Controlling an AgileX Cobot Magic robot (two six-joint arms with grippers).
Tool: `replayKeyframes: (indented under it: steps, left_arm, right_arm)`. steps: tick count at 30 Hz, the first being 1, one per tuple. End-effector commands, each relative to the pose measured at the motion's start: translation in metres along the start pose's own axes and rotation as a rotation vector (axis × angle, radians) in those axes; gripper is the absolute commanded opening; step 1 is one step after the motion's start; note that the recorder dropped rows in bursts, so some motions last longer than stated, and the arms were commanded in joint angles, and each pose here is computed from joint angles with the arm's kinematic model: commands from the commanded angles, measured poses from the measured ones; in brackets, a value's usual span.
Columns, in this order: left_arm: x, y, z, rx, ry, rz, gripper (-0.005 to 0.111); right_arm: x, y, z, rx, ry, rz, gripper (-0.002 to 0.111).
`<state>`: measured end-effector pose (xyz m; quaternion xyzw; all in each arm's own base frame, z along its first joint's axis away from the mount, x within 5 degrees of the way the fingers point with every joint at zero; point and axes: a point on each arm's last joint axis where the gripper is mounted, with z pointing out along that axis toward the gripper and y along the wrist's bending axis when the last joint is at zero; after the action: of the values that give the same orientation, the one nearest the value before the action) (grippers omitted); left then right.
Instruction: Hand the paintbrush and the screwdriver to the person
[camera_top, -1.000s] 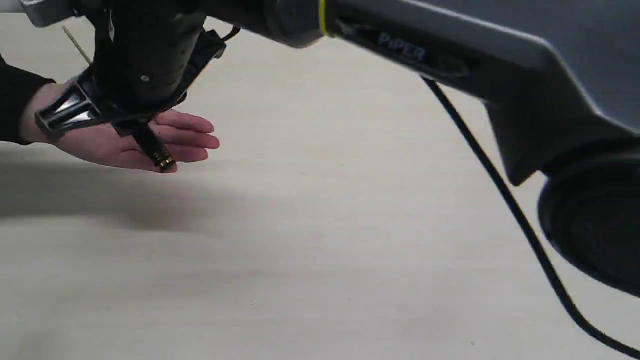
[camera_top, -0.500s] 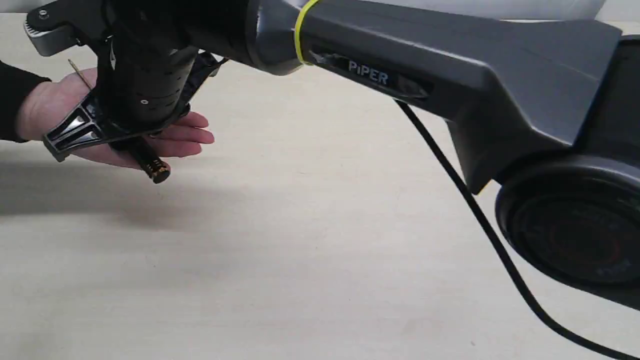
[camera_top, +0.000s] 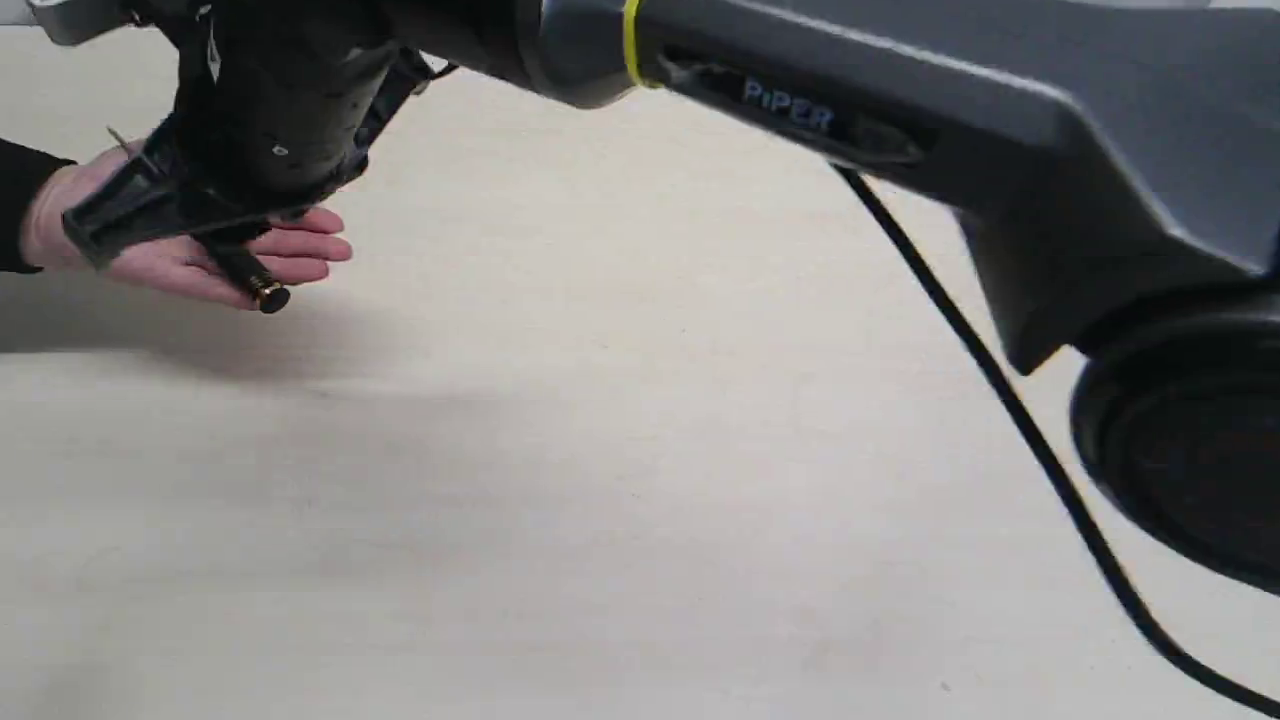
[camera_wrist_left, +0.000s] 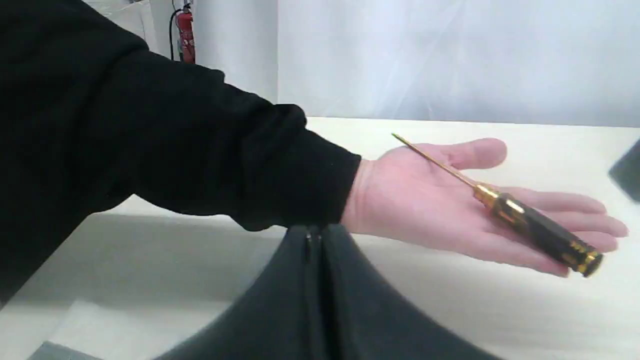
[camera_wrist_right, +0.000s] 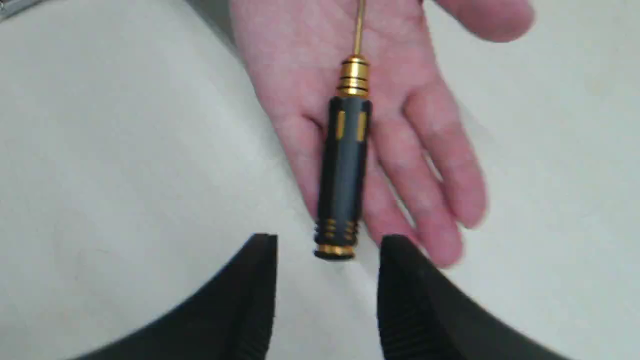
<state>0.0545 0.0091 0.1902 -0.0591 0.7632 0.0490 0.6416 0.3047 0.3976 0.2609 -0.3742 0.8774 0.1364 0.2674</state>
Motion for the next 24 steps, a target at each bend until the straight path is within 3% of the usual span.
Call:
replayKeyframes:
  steps: [1,3,8,13,19,24]
  left_arm:
    - [-0.001,-0.001,0.0,0.01,-0.013,-0.003,0.0]
    - [0.0,-0.001,0.0,0.01,-0.011,-0.003,0.0]
    - [0.0,-0.001,0.0,0.01,-0.011,-0.003,0.0]
    - [0.0,-0.001,0.0,0.01,-0.011,-0.003,0.0]
    - [0.0,-0.001,0.0,0.01,-0.011,-0.003,0.0]
    - [0.0,-0.001,0.0,0.01,-0.011,-0.003,0.0]
  right_arm:
    - [-0.013,-0.011,-0.041,0.088,-0.071,-0.038,0.017]
    - [-0.014,-0.017,-0.057,0.148,-0.075,-0.046,0.005]
    - [-0.017,-0.038,-0.098,0.193,-0.093,0.006,0.005]
    - [-0.011,-0.077,-0.134,0.267,-0.12,0.077,0.005]
    - [0.025,-0.123,-0.167,0.347,-0.12,0.154,0.005]
    - [0.065,-0.134,-0.2,0.352,-0.255,0.19,0.005]
